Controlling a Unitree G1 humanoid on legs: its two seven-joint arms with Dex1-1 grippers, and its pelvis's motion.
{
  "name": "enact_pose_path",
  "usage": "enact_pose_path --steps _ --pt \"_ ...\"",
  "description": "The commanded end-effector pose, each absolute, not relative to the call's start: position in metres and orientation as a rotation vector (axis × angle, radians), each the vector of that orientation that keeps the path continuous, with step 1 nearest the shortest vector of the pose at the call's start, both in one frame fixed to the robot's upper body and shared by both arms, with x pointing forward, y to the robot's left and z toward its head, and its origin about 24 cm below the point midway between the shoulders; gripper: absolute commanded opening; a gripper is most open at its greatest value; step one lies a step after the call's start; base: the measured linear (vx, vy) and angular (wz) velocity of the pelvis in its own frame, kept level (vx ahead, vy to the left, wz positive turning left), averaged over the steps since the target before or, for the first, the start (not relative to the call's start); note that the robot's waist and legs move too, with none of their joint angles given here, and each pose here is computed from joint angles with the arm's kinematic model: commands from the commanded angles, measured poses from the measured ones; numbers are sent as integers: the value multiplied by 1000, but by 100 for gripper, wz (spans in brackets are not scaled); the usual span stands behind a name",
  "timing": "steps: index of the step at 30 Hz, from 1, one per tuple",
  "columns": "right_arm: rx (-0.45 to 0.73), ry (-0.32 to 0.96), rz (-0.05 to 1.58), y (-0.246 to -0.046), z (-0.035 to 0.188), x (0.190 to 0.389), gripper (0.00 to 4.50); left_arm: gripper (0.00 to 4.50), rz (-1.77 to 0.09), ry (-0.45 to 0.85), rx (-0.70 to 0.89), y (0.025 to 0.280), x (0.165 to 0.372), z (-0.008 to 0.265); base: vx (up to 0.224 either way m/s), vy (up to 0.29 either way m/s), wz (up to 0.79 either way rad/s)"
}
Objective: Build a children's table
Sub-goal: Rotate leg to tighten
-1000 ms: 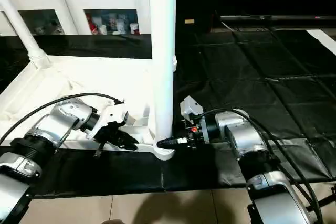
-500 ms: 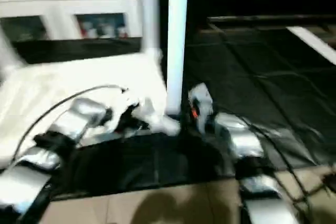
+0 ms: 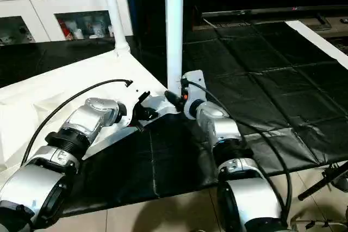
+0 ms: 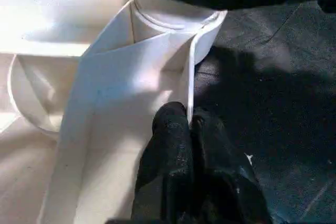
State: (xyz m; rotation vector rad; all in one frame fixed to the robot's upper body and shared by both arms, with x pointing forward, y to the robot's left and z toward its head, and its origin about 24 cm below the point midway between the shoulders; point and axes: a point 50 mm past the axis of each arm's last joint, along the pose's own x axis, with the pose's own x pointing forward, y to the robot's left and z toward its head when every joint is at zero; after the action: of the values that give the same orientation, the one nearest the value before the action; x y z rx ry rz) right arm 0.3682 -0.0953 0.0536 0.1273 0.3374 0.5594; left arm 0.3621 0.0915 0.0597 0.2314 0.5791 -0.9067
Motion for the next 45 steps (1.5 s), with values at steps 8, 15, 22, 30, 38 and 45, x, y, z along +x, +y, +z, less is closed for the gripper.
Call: enact_pose_path --steps 8,15,22,30,38,45 --pt "38 334 826 -109 40 348 366 0 -1014 471 315 82 365 76 0 0 0" --pt "-46 271 1046 -172 60 330 436 0 -1250 471 415 97 350 67 0 0 0" --pt "-87 285 1193 -189 75 322 443 0 -1448 473 490 108 338 67 0 0 0" --pt "-116 321 1366 -180 75 316 410 0 -1641 509 564 113 325 66 0 0 0" --pt "-95 373 1482 -161 67 313 343 0 -1721 513 602 110 321 68 0 0 0" --pt "-78 389 1516 -157 66 313 290 0 -1722 511 603 110 321 67 0 0 0"
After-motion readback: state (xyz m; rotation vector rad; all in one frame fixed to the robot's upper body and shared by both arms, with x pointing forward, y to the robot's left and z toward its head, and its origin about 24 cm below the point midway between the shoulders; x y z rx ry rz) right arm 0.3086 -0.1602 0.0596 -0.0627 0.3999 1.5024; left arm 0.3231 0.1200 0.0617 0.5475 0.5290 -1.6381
